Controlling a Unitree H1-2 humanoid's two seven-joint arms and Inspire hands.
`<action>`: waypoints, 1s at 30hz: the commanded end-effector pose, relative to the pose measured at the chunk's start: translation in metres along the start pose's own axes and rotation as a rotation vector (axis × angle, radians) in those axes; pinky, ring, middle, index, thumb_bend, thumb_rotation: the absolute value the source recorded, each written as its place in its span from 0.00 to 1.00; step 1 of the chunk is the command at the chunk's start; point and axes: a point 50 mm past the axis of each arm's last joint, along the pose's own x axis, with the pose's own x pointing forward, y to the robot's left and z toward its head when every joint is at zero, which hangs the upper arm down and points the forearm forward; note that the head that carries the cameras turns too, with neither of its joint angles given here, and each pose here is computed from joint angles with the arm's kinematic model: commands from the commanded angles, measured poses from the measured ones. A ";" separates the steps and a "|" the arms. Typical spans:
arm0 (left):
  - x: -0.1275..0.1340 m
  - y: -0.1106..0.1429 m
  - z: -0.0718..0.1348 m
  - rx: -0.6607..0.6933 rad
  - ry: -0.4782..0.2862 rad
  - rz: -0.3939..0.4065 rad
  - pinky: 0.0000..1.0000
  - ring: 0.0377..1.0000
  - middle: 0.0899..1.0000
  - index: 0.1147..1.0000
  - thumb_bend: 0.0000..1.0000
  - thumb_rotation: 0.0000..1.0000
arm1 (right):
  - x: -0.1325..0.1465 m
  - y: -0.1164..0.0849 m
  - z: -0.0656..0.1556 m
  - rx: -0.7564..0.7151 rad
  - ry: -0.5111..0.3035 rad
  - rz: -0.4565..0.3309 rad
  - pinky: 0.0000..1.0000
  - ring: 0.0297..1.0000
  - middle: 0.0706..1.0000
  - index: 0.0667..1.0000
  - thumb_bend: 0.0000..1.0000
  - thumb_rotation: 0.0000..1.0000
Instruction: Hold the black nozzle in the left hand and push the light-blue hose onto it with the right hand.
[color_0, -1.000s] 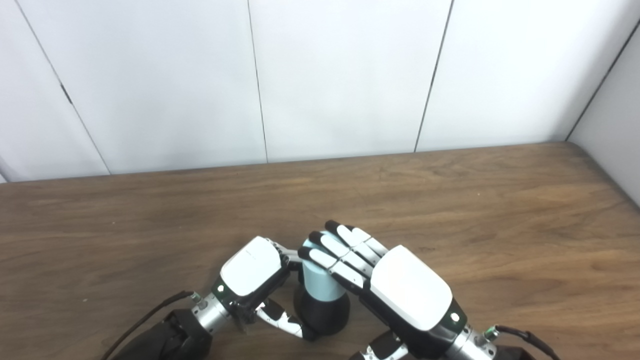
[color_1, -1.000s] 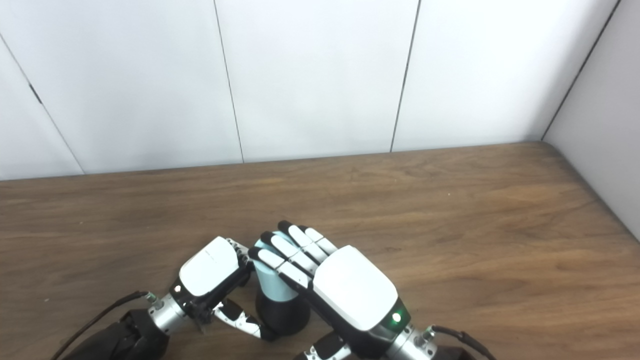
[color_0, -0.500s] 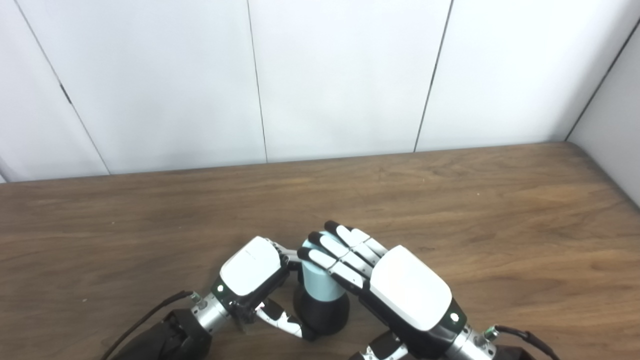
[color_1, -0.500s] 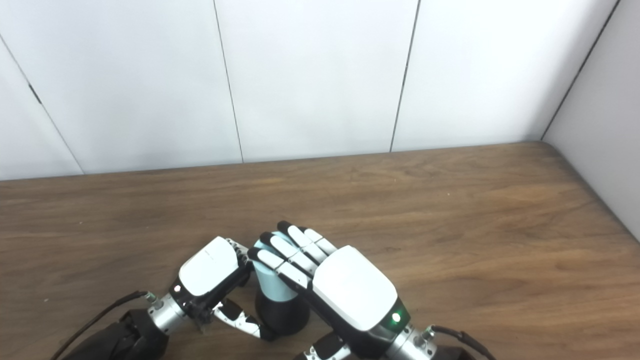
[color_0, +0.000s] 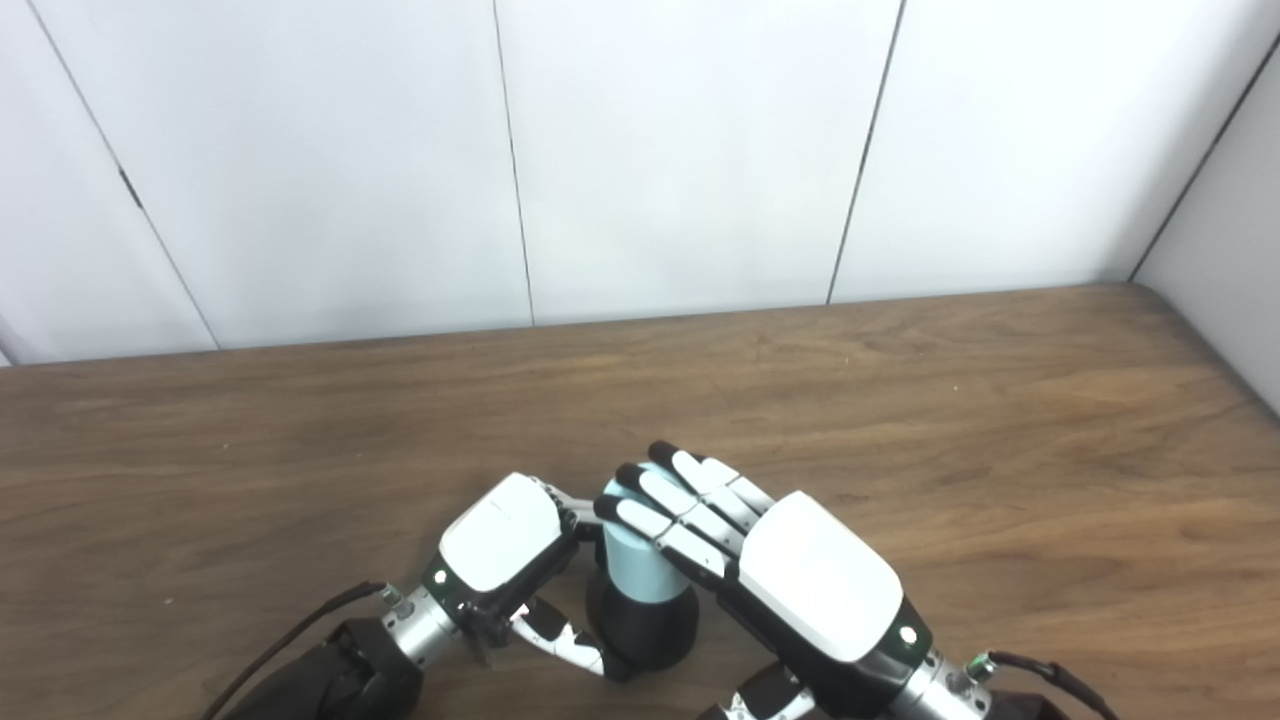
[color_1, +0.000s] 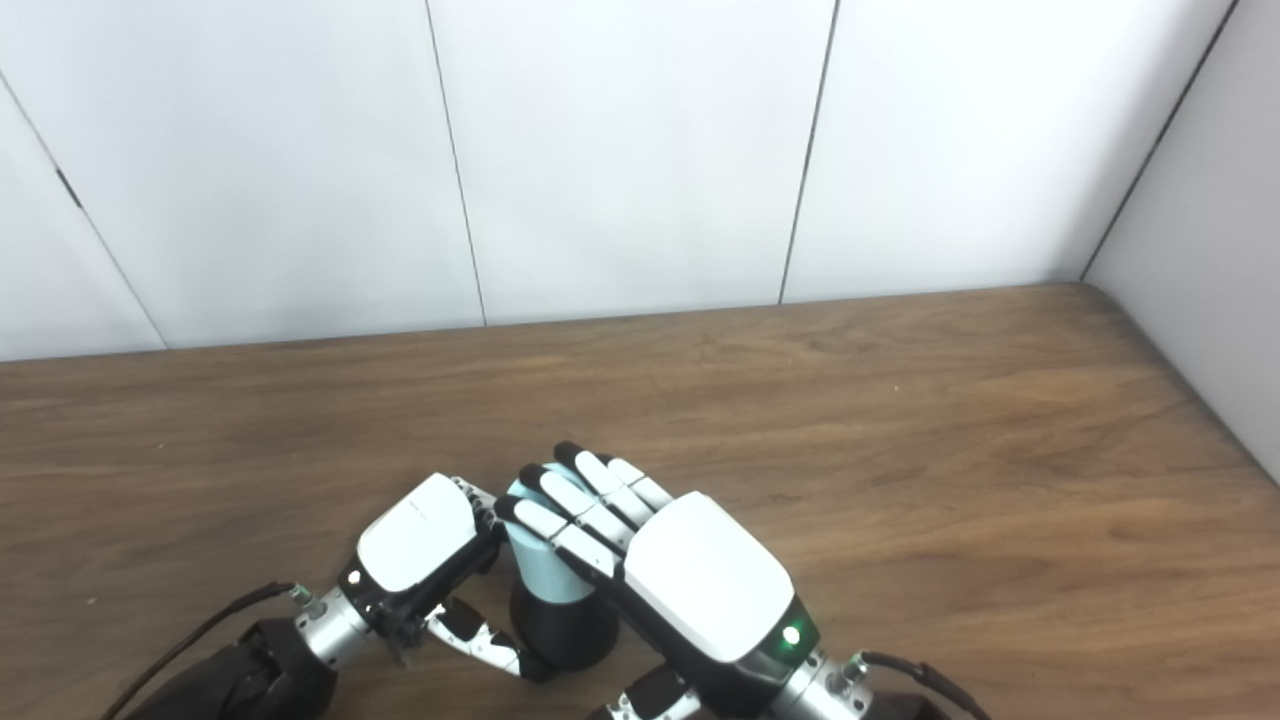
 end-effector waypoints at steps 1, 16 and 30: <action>-0.023 -0.062 0.030 -0.133 0.055 -0.085 0.13 0.15 0.42 0.41 0.53 0.00 | -0.016 0.031 -0.010 -0.016 0.065 0.255 0.93 1.00 0.94 0.89 0.90 0.74; -0.023 -0.062 0.030 -0.126 0.049 -0.074 0.13 0.14 0.42 0.41 0.53 0.00 | -0.016 0.032 -0.012 -0.029 0.085 0.292 0.94 1.00 0.95 0.89 0.90 0.75; -0.022 -0.062 0.030 -0.125 0.050 -0.068 0.12 0.13 0.42 0.41 0.53 0.00 | -0.017 0.034 -0.013 -0.031 0.100 0.321 0.94 1.00 0.95 0.90 0.90 0.74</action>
